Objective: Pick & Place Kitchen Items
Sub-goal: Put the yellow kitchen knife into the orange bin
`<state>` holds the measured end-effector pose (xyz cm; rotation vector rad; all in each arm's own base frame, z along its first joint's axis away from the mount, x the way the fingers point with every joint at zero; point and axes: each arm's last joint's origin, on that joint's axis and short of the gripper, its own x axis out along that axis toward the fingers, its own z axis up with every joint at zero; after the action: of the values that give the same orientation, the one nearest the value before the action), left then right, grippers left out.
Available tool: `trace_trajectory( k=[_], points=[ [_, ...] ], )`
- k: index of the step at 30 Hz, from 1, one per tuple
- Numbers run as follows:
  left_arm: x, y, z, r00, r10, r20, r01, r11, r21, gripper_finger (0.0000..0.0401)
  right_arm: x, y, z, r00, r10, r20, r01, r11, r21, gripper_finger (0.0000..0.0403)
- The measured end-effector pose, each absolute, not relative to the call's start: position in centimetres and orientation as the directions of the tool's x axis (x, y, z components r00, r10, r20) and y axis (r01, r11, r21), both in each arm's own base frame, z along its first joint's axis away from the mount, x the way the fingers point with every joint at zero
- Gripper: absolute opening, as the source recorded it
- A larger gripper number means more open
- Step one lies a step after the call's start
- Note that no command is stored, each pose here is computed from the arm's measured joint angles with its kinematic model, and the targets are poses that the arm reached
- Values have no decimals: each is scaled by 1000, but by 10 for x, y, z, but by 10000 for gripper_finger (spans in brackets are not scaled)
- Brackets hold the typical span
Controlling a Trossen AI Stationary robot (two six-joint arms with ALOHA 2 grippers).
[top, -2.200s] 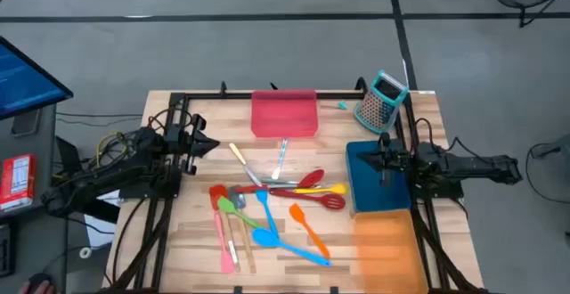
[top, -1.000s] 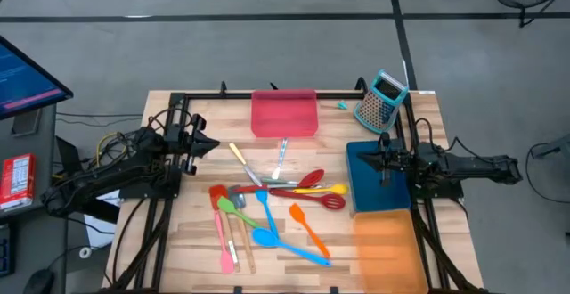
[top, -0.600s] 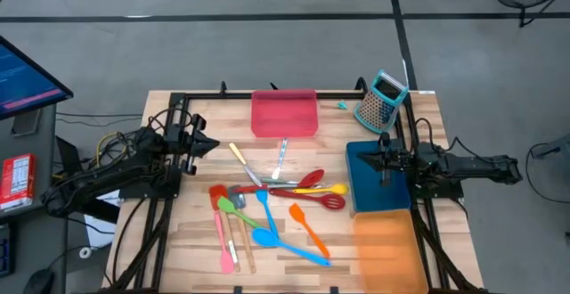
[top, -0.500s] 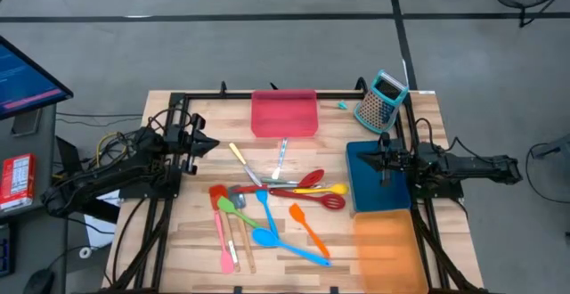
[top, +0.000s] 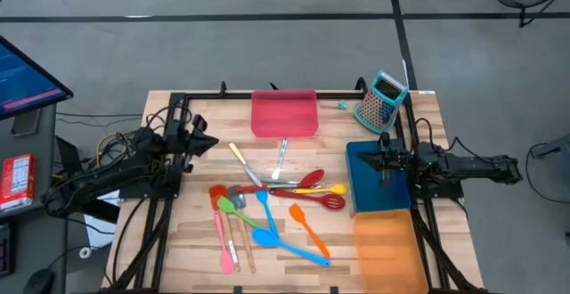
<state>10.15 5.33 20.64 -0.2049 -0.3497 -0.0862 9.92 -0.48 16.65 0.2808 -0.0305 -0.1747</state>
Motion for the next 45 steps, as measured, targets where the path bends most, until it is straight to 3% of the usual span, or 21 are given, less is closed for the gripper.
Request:
trace_trajectory(
  k=[6, 13, 18, 24, 29, 34, 40, 45],
  points=[
    [101, 54, 209, 926, 1, 378, 174, 886, -430, 8, 99, -7, 167, 976, -218, 10, 213, 960, 180, 0],
    [100, 56, 210, 913, 65, 402, 158, 853, -497, 8, 99, -8, 167, 974, -226, 14, 220, 959, 179, 0],
    [99, 60, 211, 873, 218, 436, 53, 847, -529, 8, 99, -8, 168, 974, -226, 17, 210, 930, 301, 0],
    [99, 62, 217, 849, 263, 459, 120, 749, -651, 8, 99, -8, 168, 974, -225, 18, 197, 887, 418, 0],
    [112, 58, 257, 852, 143, 503, 229, 762, -605, 1, 99, -8, 168, 974, -225, 20, 196, 887, 419, 0],
    [135, 56, 306, 896, 17, 443, 275, 763, -585, 1, 99, -8, 168, 974, -225, 20, 196, 887, 419, 0],
    [160, 52, 368, 965, -35, 260, 179, 815, -552, 1, 99, -8, 168, 974, -225, 20, 196, 887, 419, 0],
    [171, 50, 407, 996, 6, 85, 40, 853, -520, 1, 99, -8, 168, 974, -225, 20, 196, 887, 419, 0]
  ],
)
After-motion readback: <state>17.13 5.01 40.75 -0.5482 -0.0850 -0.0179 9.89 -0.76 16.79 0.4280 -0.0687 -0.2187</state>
